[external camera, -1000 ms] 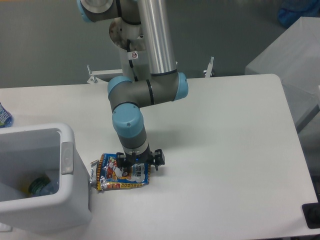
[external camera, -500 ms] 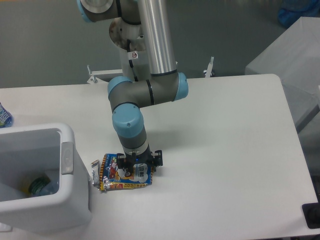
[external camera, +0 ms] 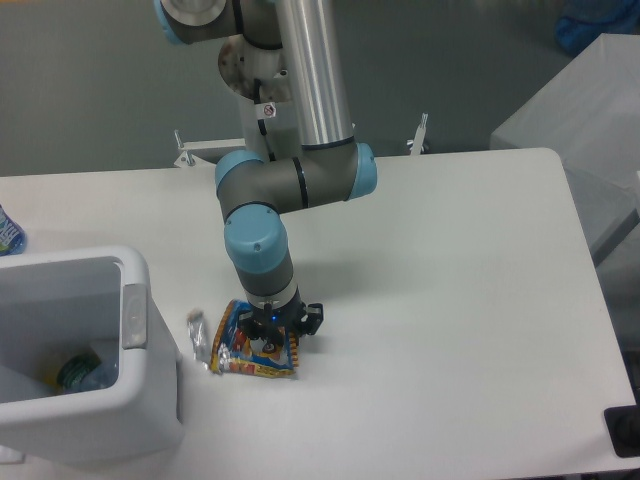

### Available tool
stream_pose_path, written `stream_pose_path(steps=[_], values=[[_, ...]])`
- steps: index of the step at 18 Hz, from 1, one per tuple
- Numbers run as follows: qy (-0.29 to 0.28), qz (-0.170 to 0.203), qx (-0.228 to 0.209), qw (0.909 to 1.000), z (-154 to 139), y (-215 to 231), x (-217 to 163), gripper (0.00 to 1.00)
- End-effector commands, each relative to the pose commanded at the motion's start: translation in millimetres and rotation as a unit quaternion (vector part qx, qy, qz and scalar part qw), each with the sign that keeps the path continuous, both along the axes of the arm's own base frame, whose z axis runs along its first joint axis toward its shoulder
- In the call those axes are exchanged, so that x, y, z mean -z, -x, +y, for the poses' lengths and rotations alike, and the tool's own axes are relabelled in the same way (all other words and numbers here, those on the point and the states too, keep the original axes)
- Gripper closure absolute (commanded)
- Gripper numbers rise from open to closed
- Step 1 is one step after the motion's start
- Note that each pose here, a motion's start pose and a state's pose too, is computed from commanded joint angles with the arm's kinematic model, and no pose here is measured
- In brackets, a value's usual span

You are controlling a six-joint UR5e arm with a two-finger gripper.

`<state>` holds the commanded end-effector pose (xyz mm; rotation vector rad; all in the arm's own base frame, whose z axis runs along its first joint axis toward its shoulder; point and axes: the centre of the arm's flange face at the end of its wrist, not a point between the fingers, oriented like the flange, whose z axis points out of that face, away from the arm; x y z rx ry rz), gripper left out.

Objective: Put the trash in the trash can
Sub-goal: 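Lower the gripper onto the snack wrapper and pinch it closed, then lift the pinched snack wrapper up off the table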

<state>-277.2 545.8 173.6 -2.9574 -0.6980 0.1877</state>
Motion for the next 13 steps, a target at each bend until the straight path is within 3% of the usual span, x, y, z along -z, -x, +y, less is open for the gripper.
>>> stream_pose_path(steps=[4,8,10,13], values=[[-0.020,0.008,-0.001,0.9998,-1,3,-24,0.97],[-0.080,0.031,-0.005,0.9963,2,14,-91,0.99],[-0.124,0.016,-0.011,0.9921,2,28,-118,0.99],[-0.178,0.039,-0.026,0.9829,7,51,-177,0.98]])
